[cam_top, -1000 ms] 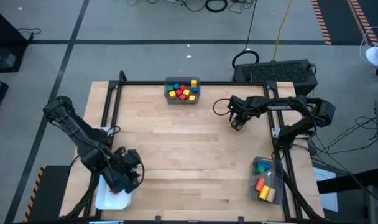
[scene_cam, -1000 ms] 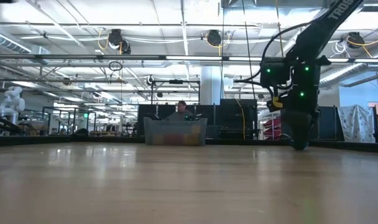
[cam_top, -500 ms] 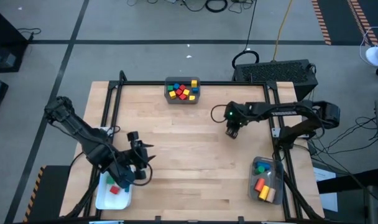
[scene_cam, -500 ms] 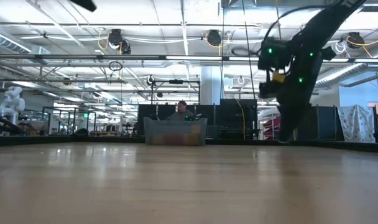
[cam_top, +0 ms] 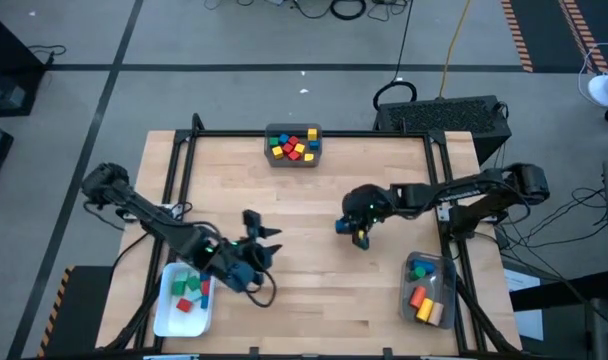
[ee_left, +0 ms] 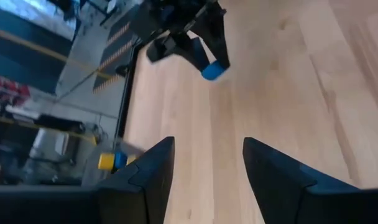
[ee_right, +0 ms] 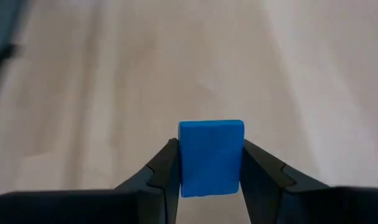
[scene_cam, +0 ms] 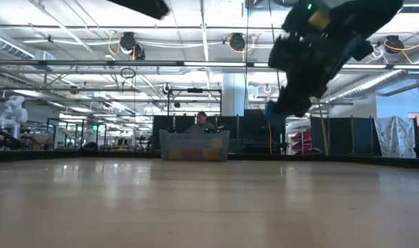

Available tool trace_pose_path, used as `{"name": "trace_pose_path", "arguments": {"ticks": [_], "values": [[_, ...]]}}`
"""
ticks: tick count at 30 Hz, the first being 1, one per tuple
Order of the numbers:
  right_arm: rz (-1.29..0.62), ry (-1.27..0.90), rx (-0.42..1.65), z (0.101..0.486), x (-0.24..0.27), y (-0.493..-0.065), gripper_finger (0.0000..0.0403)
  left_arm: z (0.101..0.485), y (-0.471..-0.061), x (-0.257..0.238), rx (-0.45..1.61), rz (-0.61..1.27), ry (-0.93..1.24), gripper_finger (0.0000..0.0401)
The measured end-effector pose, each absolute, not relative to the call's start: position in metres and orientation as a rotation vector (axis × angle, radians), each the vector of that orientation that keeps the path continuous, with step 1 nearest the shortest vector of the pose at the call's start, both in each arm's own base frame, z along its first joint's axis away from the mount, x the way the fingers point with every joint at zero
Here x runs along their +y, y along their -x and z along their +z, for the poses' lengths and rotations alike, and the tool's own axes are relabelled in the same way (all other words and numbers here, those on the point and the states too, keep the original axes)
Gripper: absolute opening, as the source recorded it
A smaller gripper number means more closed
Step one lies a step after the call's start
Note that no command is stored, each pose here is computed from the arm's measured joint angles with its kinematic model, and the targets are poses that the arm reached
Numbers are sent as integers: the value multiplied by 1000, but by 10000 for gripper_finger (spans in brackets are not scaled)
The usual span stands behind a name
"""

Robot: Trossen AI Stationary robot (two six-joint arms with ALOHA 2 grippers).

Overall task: Sort blocks by size
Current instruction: Put the blue half circle block into the white bin

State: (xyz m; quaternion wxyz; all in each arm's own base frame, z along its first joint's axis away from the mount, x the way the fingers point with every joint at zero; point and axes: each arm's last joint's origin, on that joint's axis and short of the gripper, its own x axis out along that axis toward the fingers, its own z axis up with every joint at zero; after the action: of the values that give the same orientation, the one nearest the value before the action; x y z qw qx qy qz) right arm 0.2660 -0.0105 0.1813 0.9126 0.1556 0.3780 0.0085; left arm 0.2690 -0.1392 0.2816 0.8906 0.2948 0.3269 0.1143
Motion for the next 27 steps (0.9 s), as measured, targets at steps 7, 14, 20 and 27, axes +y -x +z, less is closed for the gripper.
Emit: {"name": "trace_pose_path", "arguments": {"ticks": [7, 14, 20, 27], "values": [[144, -279, 709, 185, 19, -274, 115, 255, -313, -137, 658, 145, -679, 193], [187, -259, 728, 174, 33, -279, 116, 233, -341, -127, 651, 85, -602, 193], [218, -269, 748, 163, 36, -292, 116, 217, -359, -121, 624, 7, -608, 193], [258, -254, 734, 165, 41, -314, 116, 210, -365, -116, 621, -81, -564, 193]]}}
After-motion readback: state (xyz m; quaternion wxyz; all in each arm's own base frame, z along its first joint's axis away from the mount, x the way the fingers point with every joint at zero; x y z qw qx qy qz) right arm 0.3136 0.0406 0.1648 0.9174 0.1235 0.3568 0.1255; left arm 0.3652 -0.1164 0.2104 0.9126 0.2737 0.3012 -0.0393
